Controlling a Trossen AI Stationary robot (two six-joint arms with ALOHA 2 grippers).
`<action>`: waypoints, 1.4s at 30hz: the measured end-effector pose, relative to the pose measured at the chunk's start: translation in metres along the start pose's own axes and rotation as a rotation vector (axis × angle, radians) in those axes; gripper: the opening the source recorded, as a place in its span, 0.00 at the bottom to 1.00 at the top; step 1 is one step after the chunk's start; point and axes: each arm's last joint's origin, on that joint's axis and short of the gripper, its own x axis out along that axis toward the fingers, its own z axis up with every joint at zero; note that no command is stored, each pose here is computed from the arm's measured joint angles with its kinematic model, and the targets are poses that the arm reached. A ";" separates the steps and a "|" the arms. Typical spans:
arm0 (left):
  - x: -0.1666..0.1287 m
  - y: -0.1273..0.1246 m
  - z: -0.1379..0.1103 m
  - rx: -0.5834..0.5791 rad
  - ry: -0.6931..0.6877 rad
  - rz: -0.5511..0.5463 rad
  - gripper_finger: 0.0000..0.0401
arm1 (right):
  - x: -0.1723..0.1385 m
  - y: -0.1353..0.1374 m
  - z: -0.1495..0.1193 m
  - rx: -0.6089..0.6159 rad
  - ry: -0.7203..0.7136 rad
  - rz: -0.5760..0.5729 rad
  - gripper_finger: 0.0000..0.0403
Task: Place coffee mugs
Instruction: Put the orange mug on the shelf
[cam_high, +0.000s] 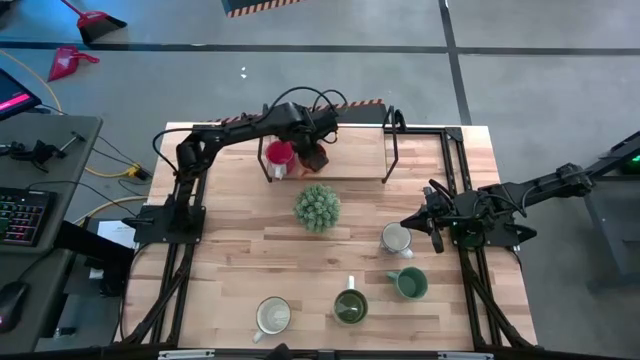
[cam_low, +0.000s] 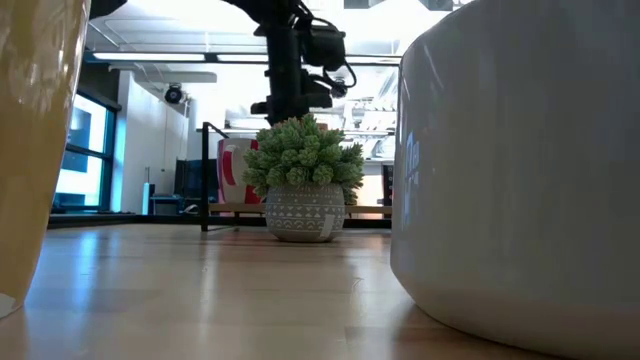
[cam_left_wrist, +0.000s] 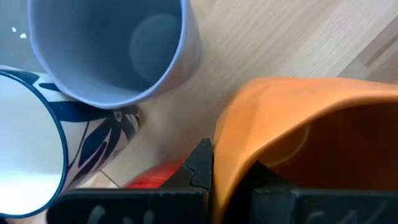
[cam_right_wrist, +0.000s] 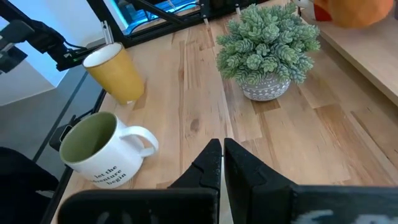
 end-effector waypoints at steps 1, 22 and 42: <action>0.002 0.000 0.000 0.008 0.003 0.001 0.01 | 0.000 0.000 0.000 0.000 0.000 0.000 0.00; 0.025 -0.004 0.007 0.036 0.018 -0.004 0.01 | 0.000 0.001 0.001 0.011 -0.008 0.020 0.00; 0.037 0.000 0.007 0.032 0.072 -0.004 0.01 | 0.000 0.001 0.001 0.013 -0.003 0.030 0.00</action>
